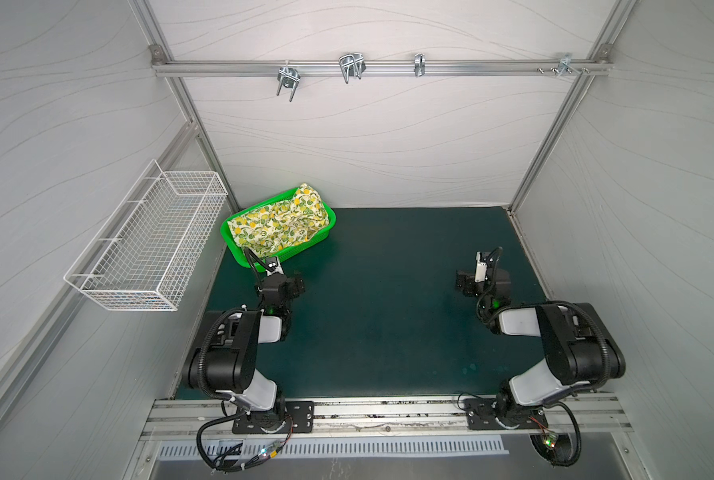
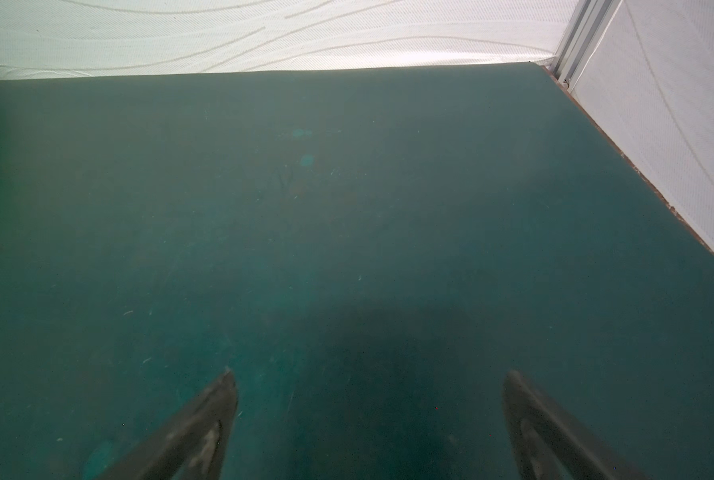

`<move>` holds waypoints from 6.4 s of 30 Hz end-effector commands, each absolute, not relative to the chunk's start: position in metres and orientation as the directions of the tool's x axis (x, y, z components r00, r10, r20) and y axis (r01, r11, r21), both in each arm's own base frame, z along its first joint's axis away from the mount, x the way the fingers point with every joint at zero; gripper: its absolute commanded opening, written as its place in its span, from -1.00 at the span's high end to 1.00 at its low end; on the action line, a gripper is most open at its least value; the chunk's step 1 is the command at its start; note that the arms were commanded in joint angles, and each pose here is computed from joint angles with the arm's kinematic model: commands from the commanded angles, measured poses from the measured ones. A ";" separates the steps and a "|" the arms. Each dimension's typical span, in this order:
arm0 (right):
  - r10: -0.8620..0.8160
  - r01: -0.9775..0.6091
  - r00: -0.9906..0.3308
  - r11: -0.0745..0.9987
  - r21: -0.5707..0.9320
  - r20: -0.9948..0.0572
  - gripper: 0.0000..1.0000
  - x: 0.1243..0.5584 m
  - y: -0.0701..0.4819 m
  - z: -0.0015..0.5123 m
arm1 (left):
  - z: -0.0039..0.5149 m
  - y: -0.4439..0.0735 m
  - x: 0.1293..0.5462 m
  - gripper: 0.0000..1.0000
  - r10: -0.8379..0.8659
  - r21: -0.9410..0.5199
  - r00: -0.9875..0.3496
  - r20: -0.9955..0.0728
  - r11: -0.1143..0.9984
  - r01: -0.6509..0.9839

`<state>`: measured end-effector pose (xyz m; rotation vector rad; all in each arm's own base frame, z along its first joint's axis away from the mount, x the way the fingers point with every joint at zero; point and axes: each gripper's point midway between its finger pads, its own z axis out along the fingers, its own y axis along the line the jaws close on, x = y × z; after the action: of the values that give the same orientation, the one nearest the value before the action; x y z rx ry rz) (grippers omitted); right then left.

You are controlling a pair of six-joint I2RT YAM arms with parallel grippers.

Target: Fold and stack the skirts

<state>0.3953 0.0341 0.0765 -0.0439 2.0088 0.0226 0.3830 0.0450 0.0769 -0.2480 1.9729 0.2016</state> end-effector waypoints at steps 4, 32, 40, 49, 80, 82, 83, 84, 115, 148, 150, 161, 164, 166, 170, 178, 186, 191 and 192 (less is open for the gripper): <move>-0.029 -0.049 -0.404 0.999 -0.010 -0.914 -0.98 0.401 0.034 0.082 | 0.094 0.048 0.395 -0.98 -0.073 0.024 -0.334 -0.940 0.961 -0.276; -0.074 0.041 -0.285 0.995 -0.089 -0.956 -0.98 0.366 0.056 0.194 | 0.173 0.019 0.378 -0.98 -0.044 0.060 -0.430 -0.902 0.972 -0.225; -0.035 -0.112 -0.291 0.994 -0.002 -0.956 -0.98 0.359 0.102 0.226 | 0.193 -0.014 0.412 -0.98 -0.155 -0.095 -0.560 -0.814 0.986 -0.135; 0.000 -0.241 -0.350 0.966 0.090 -0.937 -0.98 0.348 0.136 0.252 | 0.182 -0.025 0.463 -0.98 -0.163 -0.099 -0.676 -0.719 0.986 -0.132; 0.041 -0.314 -0.391 0.933 0.176 -0.919 -0.99 0.326 0.150 0.250 | 0.150 -0.002 0.495 1.00 -0.107 0.080 -0.776 -0.622 0.977 -0.198; 0.034 -0.355 -0.389 0.917 0.184 -0.921 -0.98 0.324 0.157 0.252 | 0.162 -0.004 0.492 1.00 -0.121 0.061 -0.766 -0.631 0.977 -0.205; 0.030 -0.374 -0.390 0.908 0.188 -0.920 -0.98 0.324 0.161 0.252 | 0.170 -0.006 0.492 1.00 -0.130 0.039 -0.756 -0.641 0.979 -0.201; 0.029 -0.383 -0.391 0.904 0.192 -0.920 -0.98 0.324 0.164 0.253 | 0.177 -0.009 0.491 1.00 -0.139 0.018 -0.746 -0.651 0.980 -0.199; 0.060 -0.220 -0.274 0.968 0.124 -0.960 -0.98 0.316 0.118 0.315 | 0.325 -0.262 0.324 1.00 0.119 -0.321 -0.687 -0.717 0.819 0.477; 0.220 -0.110 -0.454 0.948 0.299 -0.863 -0.98 0.297 0.090 0.283 | 0.194 -0.298 0.224 -0.98 0.130 -0.365 -0.813 -0.568 0.846 0.390; 0.194 -0.142 -0.480 0.945 0.294 -0.856 -0.98 0.293 0.100 0.277 | 0.186 -0.272 0.228 -0.98 0.074 -0.368 -0.823 -0.563 0.869 0.330; -0.034 -0.332 -0.605 0.919 0.213 -0.796 -0.98 0.256 0.167 0.218 | 0.120 -0.177 0.211 -0.98 -0.191 -0.402 -0.874 -0.447 0.915 0.005; -0.066 -0.357 -0.615 0.912 0.202 -0.786 -0.98 0.250 0.177 0.208 | 0.098 -0.167 0.201 -0.94 -0.260 -0.450 -0.884 -0.387 0.891 -0.066; -0.076 -0.365 -0.620 0.909 0.200 -0.781 -0.98 0.248 0.181 0.202 | 0.085 -0.161 0.194 -0.90 -0.291 -0.459 -0.887 -0.359 0.882 -0.104; -0.085 -0.372 -0.628 0.906 0.203 -0.773 -0.98 0.247 0.186 0.196 | 0.068 -0.153 0.182 -0.82 -0.320 -0.459 -0.892 -0.320 0.876 -0.150; -0.085 -0.380 -0.635 0.900 0.214 -0.768 -0.98 0.247 0.192 0.189 | 0.044 -0.144 0.165 -0.58 -0.340 -0.463 -0.899 -0.276 0.867 -0.185; -0.087 -0.383 -0.638 0.898 0.217 -0.765 -0.98 0.248 0.194 0.187 | 0.030 -0.149 0.163 -0.26 -0.303 -0.444 -0.921 -0.246 0.880 -0.171; -0.088 -0.384 -0.636 0.898 0.216 -0.766 -0.98 0.248 0.194 0.187 | 0.020 -0.156 0.164 -0.14 -0.257 -0.424 -0.942 -0.217 0.894 -0.146; -0.090 -0.384 -0.638 0.898 0.215 -0.765 -0.98 0.248 0.194 0.186 | 0.018 -0.159 0.164 -0.10 -0.247 -0.427 -0.946 -0.211 0.894 -0.138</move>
<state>0.2473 0.1921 0.1875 -0.3371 2.2442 0.4574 0.1616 -0.1520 0.0226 -0.3249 2.7876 -0.5769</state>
